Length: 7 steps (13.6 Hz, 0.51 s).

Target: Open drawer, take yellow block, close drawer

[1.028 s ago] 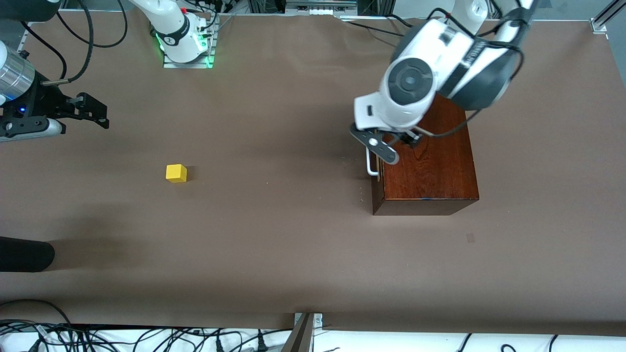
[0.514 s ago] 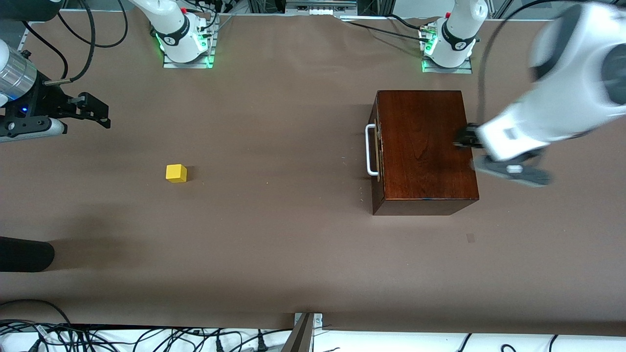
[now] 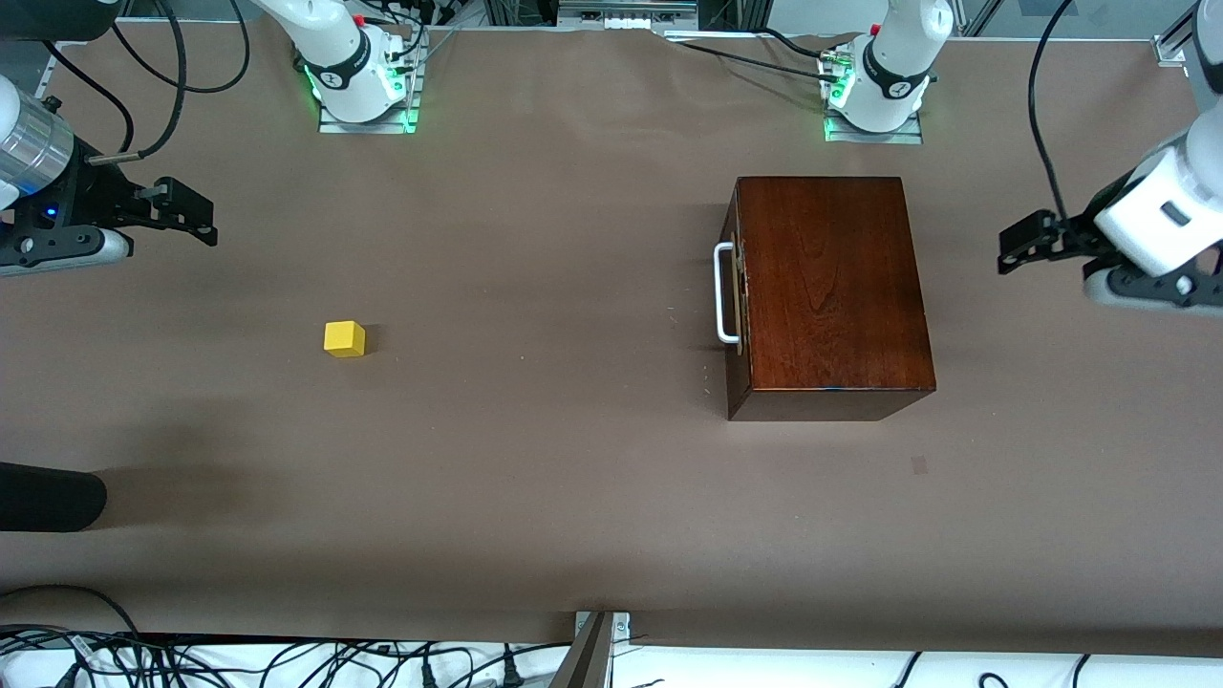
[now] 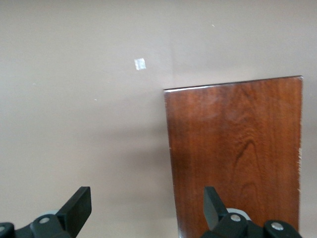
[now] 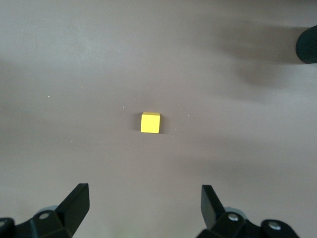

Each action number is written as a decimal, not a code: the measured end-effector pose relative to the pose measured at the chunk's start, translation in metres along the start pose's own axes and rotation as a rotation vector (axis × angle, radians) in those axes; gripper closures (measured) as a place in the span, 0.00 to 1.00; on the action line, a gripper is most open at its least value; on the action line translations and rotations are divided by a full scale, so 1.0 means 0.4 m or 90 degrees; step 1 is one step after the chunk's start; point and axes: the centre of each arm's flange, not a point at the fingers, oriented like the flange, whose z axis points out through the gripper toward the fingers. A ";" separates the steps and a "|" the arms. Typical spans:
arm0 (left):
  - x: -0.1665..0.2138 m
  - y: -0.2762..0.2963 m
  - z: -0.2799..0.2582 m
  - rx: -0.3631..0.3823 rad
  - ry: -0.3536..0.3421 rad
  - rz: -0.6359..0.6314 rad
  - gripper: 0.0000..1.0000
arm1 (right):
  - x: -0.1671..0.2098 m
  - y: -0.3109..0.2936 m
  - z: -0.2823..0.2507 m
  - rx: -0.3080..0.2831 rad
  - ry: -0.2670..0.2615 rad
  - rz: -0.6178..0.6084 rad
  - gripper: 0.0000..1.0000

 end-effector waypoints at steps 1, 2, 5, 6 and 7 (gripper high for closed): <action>-0.029 -0.015 0.009 0.002 0.027 -0.008 0.00 | 0.000 0.000 0.000 0.000 0.000 0.000 0.00; -0.062 -0.022 0.017 0.003 0.042 -0.012 0.00 | 0.000 0.000 0.000 0.000 0.000 0.000 0.00; -0.127 -0.006 0.021 0.003 0.035 -0.008 0.00 | 0.000 0.000 0.000 0.000 0.000 0.000 0.00; -0.131 0.003 0.020 0.002 0.035 -0.004 0.00 | 0.000 0.000 0.000 0.000 0.000 0.000 0.00; -0.131 0.008 0.023 0.001 0.034 -0.002 0.00 | 0.000 0.000 0.000 0.000 0.000 0.000 0.00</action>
